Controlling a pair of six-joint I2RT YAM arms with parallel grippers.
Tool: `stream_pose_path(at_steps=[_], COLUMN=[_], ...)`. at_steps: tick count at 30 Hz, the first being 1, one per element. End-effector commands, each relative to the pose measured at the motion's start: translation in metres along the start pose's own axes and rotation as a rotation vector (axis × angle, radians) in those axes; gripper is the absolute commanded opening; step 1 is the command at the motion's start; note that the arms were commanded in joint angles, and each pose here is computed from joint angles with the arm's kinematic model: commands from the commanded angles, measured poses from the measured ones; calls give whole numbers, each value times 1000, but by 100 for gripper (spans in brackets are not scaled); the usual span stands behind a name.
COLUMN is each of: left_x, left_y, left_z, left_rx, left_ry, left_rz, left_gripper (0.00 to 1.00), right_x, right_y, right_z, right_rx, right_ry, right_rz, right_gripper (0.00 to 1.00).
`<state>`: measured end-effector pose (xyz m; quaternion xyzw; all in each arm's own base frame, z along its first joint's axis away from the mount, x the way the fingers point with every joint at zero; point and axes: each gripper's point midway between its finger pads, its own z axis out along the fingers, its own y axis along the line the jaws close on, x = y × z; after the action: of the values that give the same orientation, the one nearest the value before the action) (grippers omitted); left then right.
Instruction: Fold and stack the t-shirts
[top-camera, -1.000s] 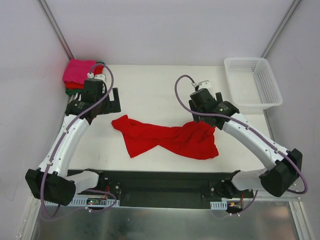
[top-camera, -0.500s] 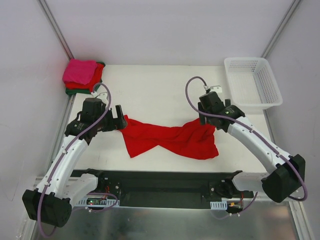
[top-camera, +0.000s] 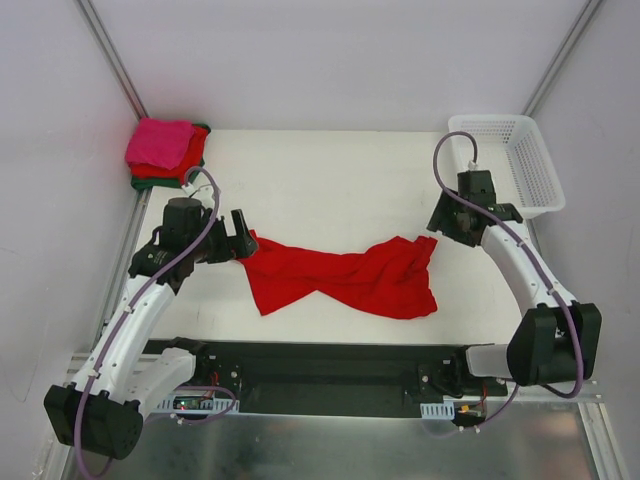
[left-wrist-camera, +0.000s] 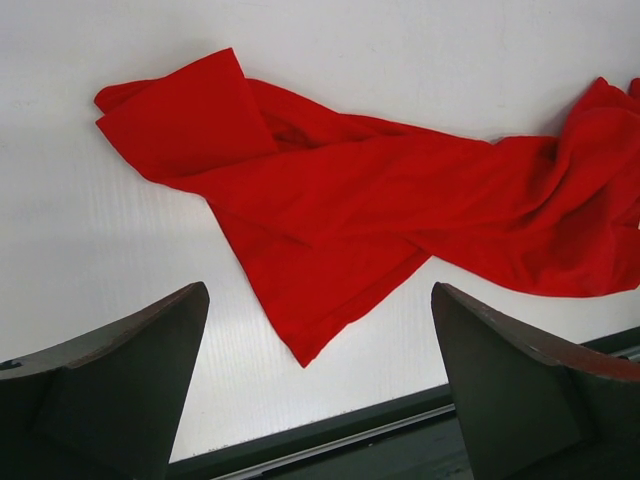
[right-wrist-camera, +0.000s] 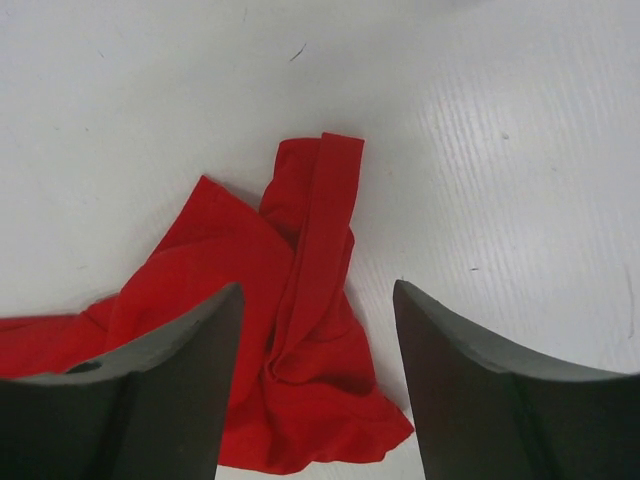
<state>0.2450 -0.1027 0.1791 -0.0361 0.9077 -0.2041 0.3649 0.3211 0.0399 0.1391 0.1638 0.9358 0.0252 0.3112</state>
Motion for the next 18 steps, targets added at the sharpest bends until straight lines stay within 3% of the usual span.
stream_pose_path(at_steps=[1, 5, 18], left_x=[-1, -1, 6], left_y=[-6, -8, -5], left_z=[-2, -4, -9], left_rx=[36, 44, 44], left_ry=[-23, -30, -47], left_rz=[4, 6, 13], left_gripper=[94, 93, 93], right_x=[7, 11, 8], right_y=[17, 15, 4], right_z=[18, 38, 87], right_rx=[-95, -68, 19], right_ry=[60, 105, 187], right_rz=[113, 122, 113], right_gripper=[63, 58, 57])
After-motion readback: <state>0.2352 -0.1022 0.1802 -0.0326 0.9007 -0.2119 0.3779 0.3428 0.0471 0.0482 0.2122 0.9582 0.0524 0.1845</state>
